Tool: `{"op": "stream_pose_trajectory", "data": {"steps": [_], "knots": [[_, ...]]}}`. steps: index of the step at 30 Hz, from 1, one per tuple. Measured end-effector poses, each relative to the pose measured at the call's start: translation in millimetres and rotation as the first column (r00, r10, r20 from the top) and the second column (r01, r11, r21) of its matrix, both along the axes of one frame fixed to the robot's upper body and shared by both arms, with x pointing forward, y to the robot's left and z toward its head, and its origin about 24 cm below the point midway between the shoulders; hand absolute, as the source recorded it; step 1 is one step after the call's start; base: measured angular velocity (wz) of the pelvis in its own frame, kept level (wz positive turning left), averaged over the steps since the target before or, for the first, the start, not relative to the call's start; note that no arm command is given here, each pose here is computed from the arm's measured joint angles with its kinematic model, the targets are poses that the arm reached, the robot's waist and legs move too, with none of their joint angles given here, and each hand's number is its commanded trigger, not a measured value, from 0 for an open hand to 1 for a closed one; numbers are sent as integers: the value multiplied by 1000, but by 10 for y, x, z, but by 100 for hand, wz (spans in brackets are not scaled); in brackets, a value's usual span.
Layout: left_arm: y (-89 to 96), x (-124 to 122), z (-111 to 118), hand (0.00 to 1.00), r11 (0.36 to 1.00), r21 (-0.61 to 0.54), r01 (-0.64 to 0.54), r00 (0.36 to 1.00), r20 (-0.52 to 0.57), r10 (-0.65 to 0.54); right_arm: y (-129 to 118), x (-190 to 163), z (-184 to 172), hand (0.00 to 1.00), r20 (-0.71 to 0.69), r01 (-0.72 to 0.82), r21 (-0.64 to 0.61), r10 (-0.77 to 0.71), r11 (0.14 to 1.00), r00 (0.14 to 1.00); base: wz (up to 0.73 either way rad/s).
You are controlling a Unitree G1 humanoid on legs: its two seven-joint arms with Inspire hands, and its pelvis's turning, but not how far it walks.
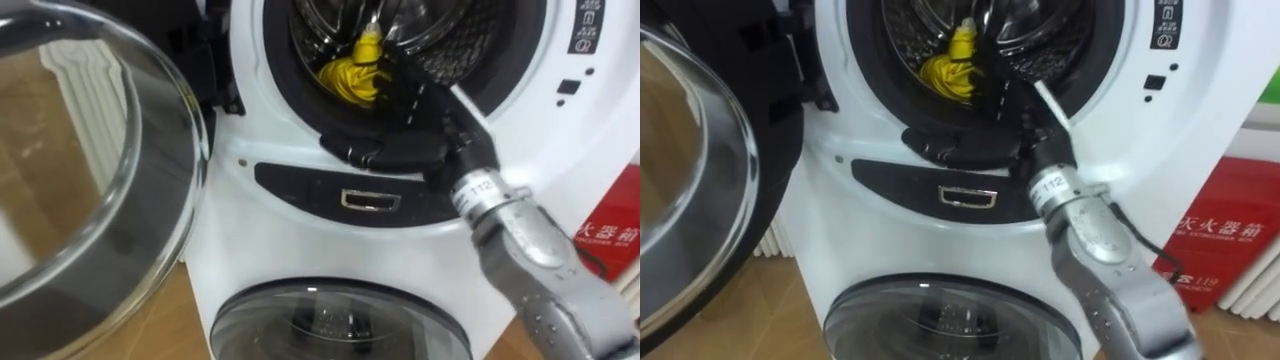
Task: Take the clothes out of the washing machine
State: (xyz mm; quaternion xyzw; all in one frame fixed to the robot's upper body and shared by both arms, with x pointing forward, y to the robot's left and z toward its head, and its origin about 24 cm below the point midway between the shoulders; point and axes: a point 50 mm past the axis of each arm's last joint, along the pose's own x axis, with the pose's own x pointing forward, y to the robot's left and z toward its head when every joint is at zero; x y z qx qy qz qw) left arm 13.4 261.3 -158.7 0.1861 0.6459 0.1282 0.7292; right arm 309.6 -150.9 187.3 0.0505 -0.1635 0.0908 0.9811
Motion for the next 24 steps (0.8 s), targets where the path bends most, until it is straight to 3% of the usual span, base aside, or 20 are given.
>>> {"op": "stream_pose_trajectory", "data": {"steps": [3, 24], "knots": [[-5, 0, -1, 0, 1000, 1, 6, 1000, -2, -6, -74, -20, 301, 0, 128, 43, 36, -48, 998, 991, 0], [-23, 8, -14, 0, 1000, -11, 26, 999, 24, -26, -3, -183, 402, 0, 209, 17, 38, -24, 999, 978, 0]]}}
